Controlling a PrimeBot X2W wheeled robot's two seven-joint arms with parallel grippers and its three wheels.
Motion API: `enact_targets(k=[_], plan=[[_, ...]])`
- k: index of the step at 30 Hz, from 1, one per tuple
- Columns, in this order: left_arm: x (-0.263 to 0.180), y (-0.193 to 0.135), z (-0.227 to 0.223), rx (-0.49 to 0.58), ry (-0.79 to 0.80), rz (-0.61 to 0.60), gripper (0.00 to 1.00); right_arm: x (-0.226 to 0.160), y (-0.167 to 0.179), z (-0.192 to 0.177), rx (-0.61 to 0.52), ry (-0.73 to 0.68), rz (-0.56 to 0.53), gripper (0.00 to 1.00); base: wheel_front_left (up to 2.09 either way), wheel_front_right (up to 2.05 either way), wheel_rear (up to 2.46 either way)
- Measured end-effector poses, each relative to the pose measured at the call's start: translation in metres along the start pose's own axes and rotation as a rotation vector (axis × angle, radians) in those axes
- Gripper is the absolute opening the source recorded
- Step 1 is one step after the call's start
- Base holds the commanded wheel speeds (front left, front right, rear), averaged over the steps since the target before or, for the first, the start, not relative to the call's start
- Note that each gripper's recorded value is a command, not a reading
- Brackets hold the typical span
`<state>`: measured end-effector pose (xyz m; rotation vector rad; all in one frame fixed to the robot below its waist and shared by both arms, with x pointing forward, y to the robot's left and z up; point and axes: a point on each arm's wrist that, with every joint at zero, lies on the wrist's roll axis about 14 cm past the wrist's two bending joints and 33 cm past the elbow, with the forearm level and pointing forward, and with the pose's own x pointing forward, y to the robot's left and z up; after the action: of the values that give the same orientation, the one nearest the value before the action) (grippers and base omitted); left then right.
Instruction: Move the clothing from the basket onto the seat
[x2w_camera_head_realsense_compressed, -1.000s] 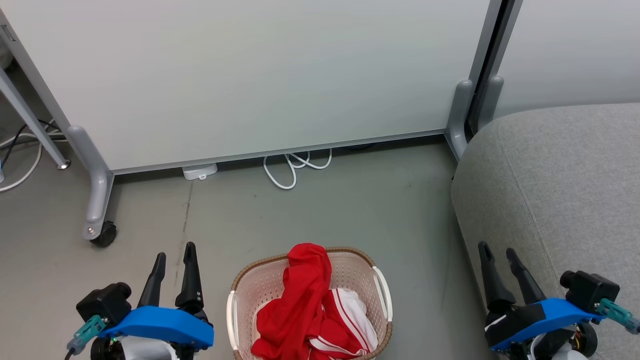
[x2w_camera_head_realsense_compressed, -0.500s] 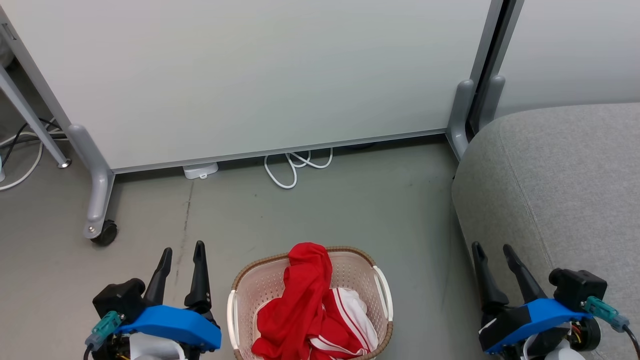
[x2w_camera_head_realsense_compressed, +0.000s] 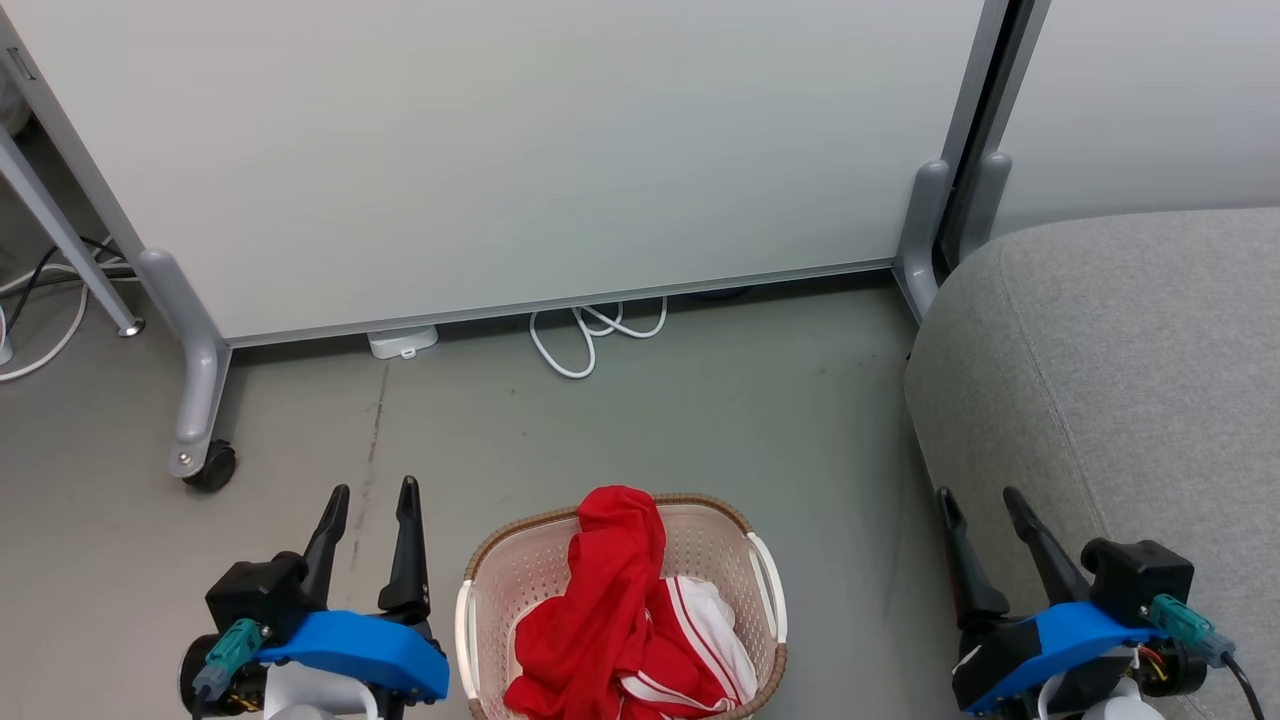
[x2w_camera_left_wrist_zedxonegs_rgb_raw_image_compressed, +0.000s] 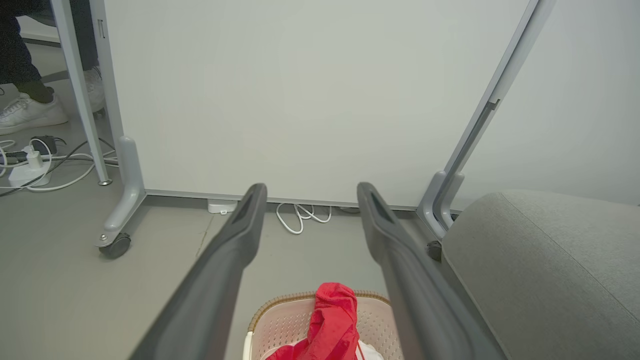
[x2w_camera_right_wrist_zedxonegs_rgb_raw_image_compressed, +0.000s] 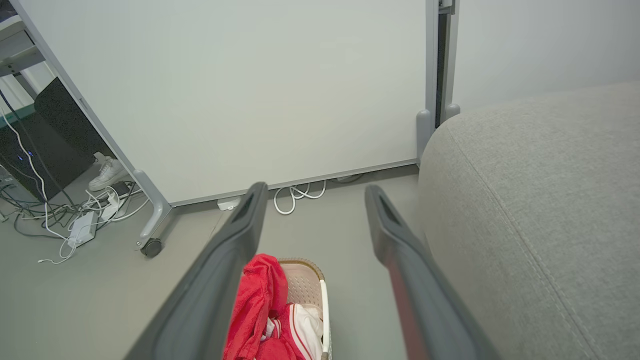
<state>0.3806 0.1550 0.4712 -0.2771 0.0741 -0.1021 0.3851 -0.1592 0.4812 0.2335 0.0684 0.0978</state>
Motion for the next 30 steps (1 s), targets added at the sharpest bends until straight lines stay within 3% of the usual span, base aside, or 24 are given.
enact_targets(k=[30], plan=[[-0.001,-0.012,0.0,0.179,-0.02,-0.059,1.0,-0.001,0.004,0.004,-0.185,-0.026,0.031,1.0,0.0,0.0,0.0]])
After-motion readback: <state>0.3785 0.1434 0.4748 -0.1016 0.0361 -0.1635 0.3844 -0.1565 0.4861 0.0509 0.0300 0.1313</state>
